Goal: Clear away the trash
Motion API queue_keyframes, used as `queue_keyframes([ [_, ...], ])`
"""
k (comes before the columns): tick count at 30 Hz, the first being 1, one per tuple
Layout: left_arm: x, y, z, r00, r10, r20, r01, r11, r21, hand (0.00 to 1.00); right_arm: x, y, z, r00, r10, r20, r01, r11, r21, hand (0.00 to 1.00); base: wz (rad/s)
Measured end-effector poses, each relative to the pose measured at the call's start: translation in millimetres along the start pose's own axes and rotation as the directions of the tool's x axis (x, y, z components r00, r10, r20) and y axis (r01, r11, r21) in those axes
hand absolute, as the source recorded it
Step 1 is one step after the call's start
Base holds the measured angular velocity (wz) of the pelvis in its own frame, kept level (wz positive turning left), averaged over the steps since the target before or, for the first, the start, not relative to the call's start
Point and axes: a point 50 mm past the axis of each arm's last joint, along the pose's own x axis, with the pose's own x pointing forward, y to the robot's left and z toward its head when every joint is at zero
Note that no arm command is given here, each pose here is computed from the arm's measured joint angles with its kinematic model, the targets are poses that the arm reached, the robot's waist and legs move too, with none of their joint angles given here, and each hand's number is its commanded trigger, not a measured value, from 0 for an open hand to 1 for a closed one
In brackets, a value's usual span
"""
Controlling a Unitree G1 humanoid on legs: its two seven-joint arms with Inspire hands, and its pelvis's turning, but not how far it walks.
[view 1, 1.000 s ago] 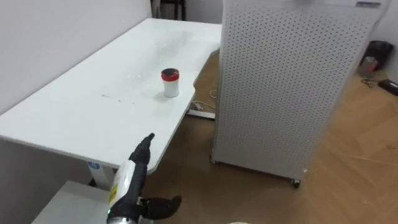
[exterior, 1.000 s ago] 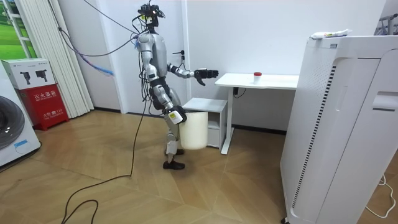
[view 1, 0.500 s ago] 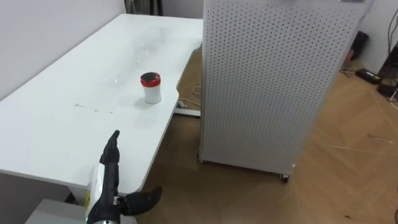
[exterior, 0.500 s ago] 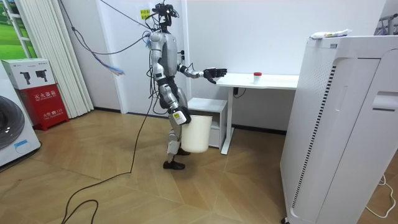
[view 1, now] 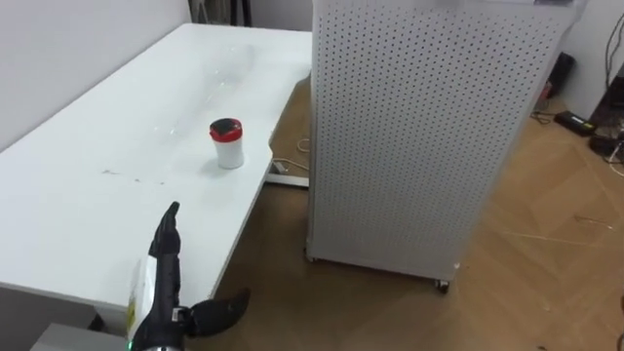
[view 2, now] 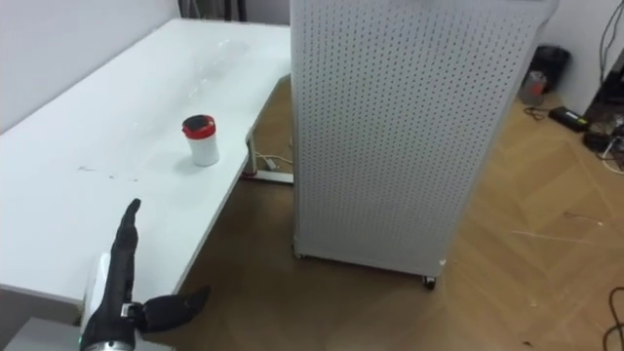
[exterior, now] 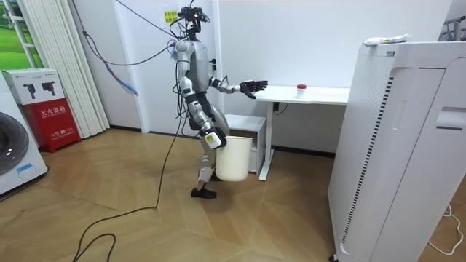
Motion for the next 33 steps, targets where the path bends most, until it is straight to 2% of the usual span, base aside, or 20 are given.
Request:
queue_keyframes([
  [2,-0.9,-1.9,0,1.0,0.003,-0.02,-0.003,0.999,-0.034,0.0,0,-2,0,1.0,-0.008,0.0,0.008,1.0,0.004,1.0,0.09],
  [7,-2.6,0.2,-5,0.999,0.016,-0.043,-0.017,0.999,-0.036,0.0,0,-1,-2,1.0,-0.011,-0.011,0.012,1.0,0.017,1.0,-0.14],
  [12,-5.4,-0.6,-4,1.0,0.015,-0.027,-0.016,0.999,-0.043,0.0,0,-4,1,1.0,-0.02,-0.015,0.02,1.0,-0.005,1.0,-0.07],
  [19,-0.8,-9.5,4,0.998,-0.057,0.003,0.057,0.996,-0.065,0.0,3,2,16,0.999,0.004,0.039,-0.003,1.0,-0.011,1.0,-0.01],
  [24,-8.6,-21.7,7,0.993,-0.118,0.026,0.119,0.99,-0.073,0.0,4,0,23,0.998,-0.007,0.06,0.007,1.0,-0.012,1.0,0.03],
  [27,-8.3,-21.1,7,0.993,-0.118,0.026,0.119,0.991,-0.069,0.0,5,3,26,0.998,0.01,0.068,-0.009,1.0,-0.013,1.0,-0.05],
  [33,-7.0,-5.6,-2,0.998,-0.062,0.003,0.062,0.998,-0.031,0.0,4,7,20,0.998,0.036,0.047,-0.034,0.998,-0.043,1.0,0.29],
])
